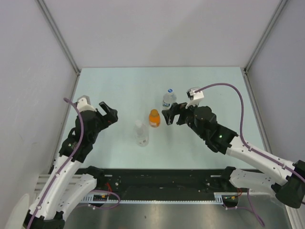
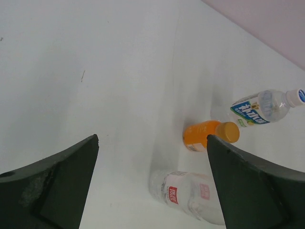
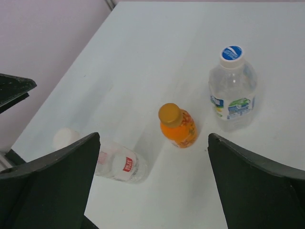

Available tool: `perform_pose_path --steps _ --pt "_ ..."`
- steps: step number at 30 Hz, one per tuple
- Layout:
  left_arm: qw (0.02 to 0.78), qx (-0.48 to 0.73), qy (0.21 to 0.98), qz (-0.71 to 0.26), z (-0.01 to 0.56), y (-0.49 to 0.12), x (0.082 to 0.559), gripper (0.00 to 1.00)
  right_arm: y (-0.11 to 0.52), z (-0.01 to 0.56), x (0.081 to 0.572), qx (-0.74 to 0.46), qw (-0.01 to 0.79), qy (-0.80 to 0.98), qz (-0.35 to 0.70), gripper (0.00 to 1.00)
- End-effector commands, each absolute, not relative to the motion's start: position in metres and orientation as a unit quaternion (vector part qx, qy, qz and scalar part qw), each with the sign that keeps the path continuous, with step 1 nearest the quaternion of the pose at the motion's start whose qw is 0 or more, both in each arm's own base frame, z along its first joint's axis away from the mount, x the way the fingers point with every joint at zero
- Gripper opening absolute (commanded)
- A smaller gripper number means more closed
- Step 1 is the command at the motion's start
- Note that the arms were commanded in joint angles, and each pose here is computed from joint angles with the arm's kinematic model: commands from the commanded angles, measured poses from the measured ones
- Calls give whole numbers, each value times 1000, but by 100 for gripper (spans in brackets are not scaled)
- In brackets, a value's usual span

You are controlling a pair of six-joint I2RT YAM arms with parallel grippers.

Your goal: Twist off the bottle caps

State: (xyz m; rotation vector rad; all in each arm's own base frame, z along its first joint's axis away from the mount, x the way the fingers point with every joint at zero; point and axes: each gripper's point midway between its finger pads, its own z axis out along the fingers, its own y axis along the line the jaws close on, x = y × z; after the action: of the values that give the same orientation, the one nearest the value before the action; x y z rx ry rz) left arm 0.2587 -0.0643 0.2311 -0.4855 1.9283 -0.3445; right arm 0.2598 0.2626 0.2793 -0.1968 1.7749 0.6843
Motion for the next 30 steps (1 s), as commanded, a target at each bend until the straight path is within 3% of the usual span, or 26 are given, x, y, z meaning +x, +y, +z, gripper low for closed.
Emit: perform_pose_path --steps 1,13,28,30 --pt "557 -198 790 -161 241 -66 259 100 304 318 248 -135 584 724 342 100" --pt "547 -166 807 -148 224 -66 253 100 384 291 215 -234 569 722 318 100" --pt "540 -149 813 -157 215 -72 250 100 419 253 239 -243 545 742 305 100" --pt "541 -149 813 -157 215 -72 250 100 421 247 242 -244 539 746 306 96"
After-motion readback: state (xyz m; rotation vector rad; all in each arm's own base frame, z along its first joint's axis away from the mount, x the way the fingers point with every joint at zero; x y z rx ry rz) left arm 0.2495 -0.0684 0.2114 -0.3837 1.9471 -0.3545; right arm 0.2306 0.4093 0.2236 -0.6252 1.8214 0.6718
